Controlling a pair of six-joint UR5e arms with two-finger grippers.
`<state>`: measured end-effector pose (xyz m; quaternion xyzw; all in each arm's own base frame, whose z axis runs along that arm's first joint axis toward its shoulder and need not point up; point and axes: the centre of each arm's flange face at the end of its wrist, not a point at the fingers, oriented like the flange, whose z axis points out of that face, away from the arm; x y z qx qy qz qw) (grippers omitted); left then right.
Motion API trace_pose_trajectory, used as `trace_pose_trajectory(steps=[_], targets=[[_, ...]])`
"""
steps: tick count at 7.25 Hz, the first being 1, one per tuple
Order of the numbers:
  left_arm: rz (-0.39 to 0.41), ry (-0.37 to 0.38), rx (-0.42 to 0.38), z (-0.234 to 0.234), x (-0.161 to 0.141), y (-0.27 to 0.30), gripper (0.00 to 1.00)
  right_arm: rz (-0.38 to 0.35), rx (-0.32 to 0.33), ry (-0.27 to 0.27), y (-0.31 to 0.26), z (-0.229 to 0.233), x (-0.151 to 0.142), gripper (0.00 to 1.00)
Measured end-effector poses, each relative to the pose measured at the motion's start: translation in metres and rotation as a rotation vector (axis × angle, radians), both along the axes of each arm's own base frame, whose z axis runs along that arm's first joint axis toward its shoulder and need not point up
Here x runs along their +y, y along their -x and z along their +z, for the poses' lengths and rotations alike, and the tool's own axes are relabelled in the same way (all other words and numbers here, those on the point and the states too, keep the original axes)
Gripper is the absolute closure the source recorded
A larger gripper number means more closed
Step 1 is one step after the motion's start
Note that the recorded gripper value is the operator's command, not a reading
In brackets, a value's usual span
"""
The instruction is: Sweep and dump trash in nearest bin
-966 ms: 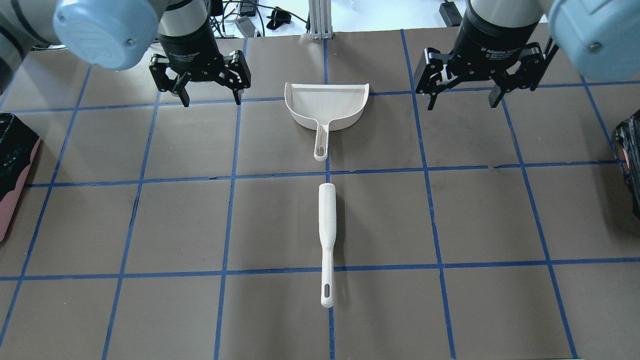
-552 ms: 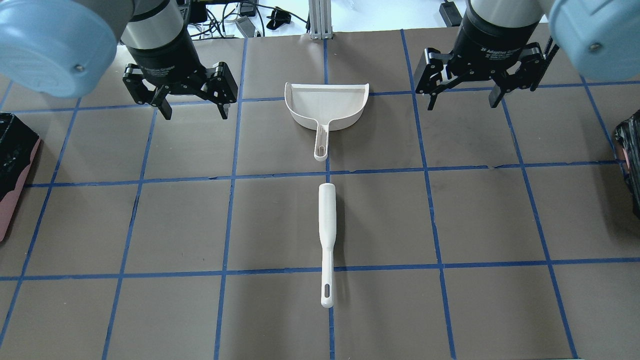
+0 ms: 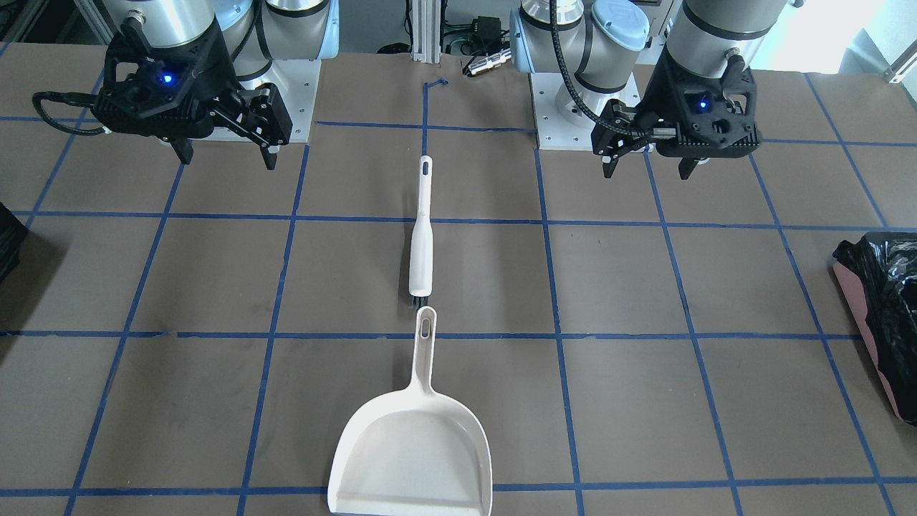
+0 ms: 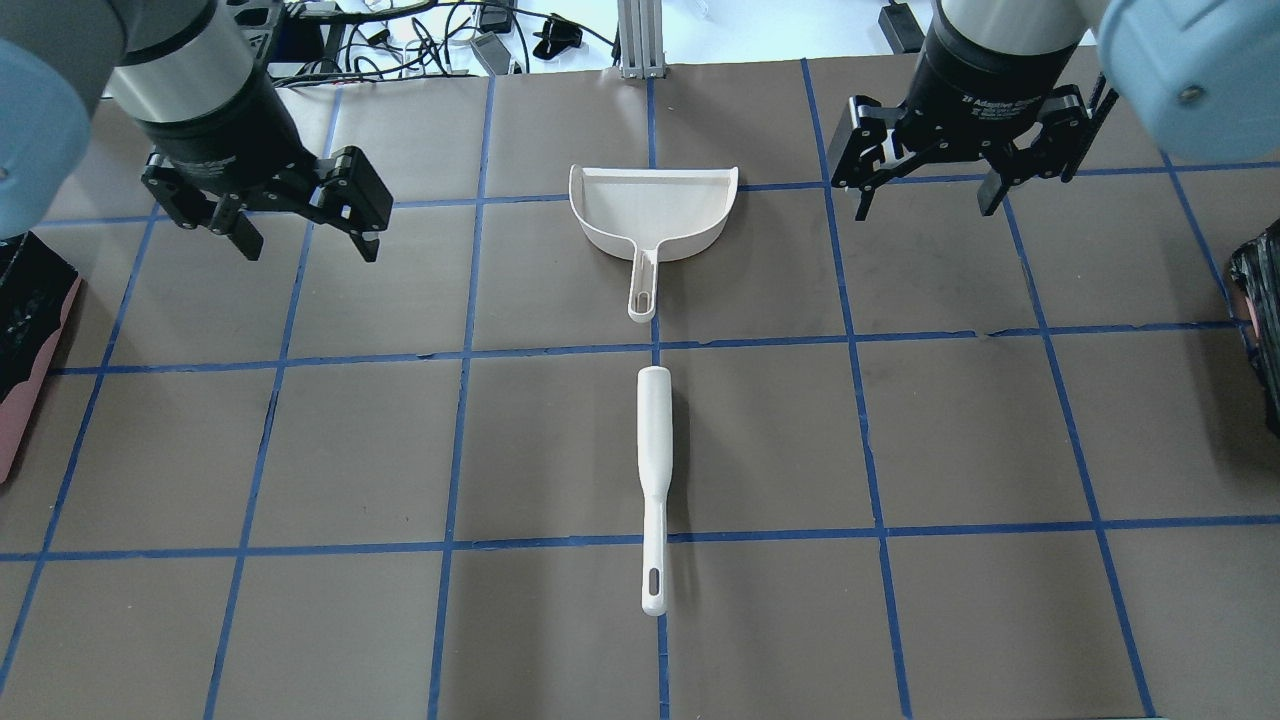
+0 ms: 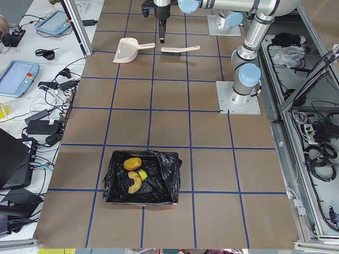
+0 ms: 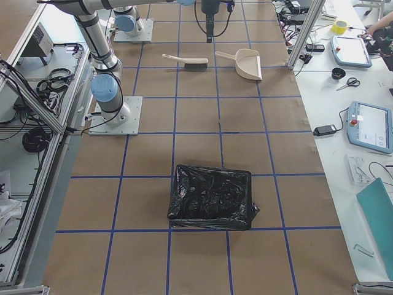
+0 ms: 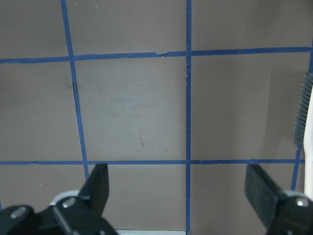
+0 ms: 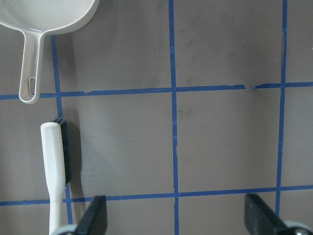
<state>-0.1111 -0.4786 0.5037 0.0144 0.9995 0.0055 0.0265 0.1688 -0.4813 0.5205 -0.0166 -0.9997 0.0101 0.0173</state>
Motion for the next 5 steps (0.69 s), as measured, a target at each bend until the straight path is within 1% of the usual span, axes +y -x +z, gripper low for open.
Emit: trace_pose_trajectory(steps=[3,5], targets=[[-0.006,0.032,0.022,0.014,0.010,0.005,0.00,0.000,0.000,-0.001,0.000,0.000,0.000,0.00],[-0.006,0.034,0.030,0.014,0.012,0.006,0.00,0.000,-0.001,-0.002,0.000,-0.001,0.000,0.00]])
